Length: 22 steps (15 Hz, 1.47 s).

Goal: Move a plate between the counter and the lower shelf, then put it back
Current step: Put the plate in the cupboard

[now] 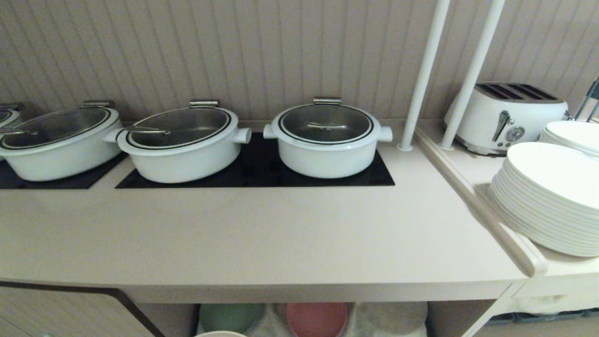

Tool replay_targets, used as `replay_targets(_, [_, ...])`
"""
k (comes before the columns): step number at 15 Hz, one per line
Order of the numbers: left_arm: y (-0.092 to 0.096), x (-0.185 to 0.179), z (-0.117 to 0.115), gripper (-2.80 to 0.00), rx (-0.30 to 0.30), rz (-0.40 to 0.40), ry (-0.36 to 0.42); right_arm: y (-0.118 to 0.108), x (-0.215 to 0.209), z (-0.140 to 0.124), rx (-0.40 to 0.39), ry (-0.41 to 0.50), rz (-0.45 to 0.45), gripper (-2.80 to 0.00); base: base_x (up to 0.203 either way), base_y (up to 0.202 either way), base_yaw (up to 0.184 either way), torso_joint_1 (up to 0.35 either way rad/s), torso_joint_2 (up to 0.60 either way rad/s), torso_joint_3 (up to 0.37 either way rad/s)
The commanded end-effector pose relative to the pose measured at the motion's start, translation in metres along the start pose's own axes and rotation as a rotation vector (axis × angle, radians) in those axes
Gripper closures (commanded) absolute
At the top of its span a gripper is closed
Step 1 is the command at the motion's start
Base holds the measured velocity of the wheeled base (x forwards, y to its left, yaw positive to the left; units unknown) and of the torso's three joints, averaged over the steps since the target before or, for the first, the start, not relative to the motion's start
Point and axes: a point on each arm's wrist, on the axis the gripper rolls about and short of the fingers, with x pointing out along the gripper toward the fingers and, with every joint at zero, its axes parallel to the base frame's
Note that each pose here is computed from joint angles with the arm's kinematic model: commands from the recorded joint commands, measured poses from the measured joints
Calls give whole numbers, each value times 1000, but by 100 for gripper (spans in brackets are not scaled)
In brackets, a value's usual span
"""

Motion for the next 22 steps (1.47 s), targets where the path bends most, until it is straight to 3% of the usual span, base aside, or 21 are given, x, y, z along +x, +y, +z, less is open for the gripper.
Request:
replay_targets(1, [0, 0, 0, 0, -3, 1, 1, 0, 0, 0, 0, 1, 1, 0, 0, 0, 0, -154, 330, 159])
replay_targets(11, [0, 0, 0, 0, -2, 0, -3, 0, 0, 0, 0, 1, 0, 0, 0, 0, 0, -163, 357, 191])
replay_targets(22, [1, -2, -1, 0, -1, -12, -16, 0, 0, 0, 1, 0, 0, 0, 0, 0, 0, -238, 533, 292])
